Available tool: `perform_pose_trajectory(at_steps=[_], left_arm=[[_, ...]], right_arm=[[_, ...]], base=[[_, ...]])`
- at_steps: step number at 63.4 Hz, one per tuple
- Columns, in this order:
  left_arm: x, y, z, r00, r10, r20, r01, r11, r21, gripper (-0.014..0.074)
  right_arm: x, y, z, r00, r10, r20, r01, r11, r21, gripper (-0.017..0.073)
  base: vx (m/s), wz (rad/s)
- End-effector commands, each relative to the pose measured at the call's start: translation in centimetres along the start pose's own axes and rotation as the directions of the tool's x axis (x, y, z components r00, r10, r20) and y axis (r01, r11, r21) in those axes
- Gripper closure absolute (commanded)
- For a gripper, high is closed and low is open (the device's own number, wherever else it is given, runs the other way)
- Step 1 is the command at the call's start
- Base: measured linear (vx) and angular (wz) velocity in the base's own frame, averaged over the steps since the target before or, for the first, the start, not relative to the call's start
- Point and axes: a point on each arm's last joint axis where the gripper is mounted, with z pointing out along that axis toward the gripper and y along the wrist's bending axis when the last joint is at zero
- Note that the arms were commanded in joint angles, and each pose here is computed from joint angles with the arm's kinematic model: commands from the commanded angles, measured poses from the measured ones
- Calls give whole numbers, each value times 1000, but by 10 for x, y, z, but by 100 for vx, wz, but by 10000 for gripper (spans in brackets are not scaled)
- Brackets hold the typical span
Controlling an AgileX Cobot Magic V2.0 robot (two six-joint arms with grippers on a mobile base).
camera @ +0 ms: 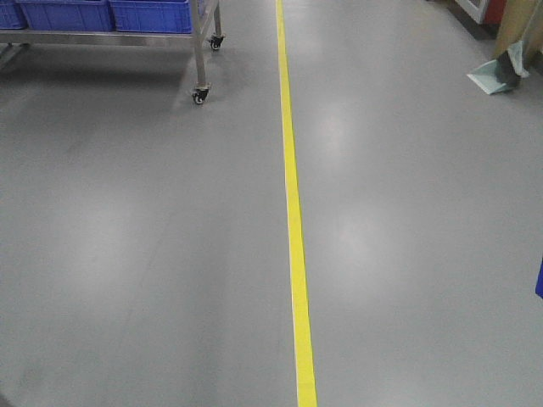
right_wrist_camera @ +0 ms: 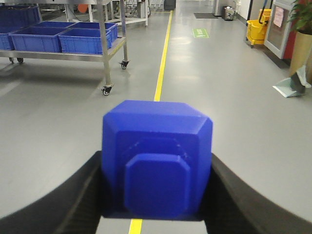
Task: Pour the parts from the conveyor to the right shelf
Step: 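Drive into the aisle between the blue-bin shelves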
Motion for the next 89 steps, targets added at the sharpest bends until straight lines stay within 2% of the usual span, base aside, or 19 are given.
perform_pose_trajectory(at_steps=[1, 89], left_arm=[[3, 0, 0, 998, -12, 58, 12, 1000, 2, 599], [3, 0, 0, 998, -12, 58, 12, 1000, 2, 599]], right_arm=[[-15, -1, -2, 996, -5, 92, 4, 1000, 9, 567], [-15, -1, -2, 996, -5, 92, 4, 1000, 9, 567]], base=[[80, 9], [78, 2]])
